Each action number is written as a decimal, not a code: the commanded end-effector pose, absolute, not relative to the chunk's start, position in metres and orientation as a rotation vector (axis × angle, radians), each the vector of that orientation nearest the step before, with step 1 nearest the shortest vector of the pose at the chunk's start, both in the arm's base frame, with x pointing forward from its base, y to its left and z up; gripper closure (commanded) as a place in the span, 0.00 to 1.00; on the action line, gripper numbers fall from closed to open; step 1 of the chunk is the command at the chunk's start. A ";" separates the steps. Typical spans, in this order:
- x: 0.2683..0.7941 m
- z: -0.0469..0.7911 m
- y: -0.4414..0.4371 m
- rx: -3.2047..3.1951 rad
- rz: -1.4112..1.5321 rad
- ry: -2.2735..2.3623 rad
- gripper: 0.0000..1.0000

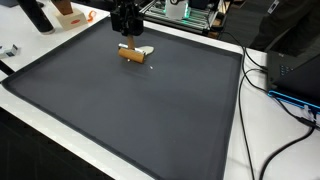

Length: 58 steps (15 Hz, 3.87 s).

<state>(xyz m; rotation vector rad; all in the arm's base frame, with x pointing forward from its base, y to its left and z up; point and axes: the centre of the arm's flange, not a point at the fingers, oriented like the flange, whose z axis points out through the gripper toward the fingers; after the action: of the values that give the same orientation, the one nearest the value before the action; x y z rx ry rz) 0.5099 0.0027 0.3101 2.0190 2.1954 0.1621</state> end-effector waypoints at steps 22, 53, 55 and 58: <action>0.492 0.406 -0.004 2.314 0.485 1.927 0.79; 0.466 0.395 0.013 3.506 0.398 0.859 0.79; 0.466 0.383 0.009 3.578 0.401 0.729 0.79; 0.467 0.369 0.004 3.650 0.408 0.562 0.79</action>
<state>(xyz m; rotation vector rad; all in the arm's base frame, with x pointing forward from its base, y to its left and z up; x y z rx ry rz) 0.4698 0.0080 0.3786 3.5749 0.7345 0.3668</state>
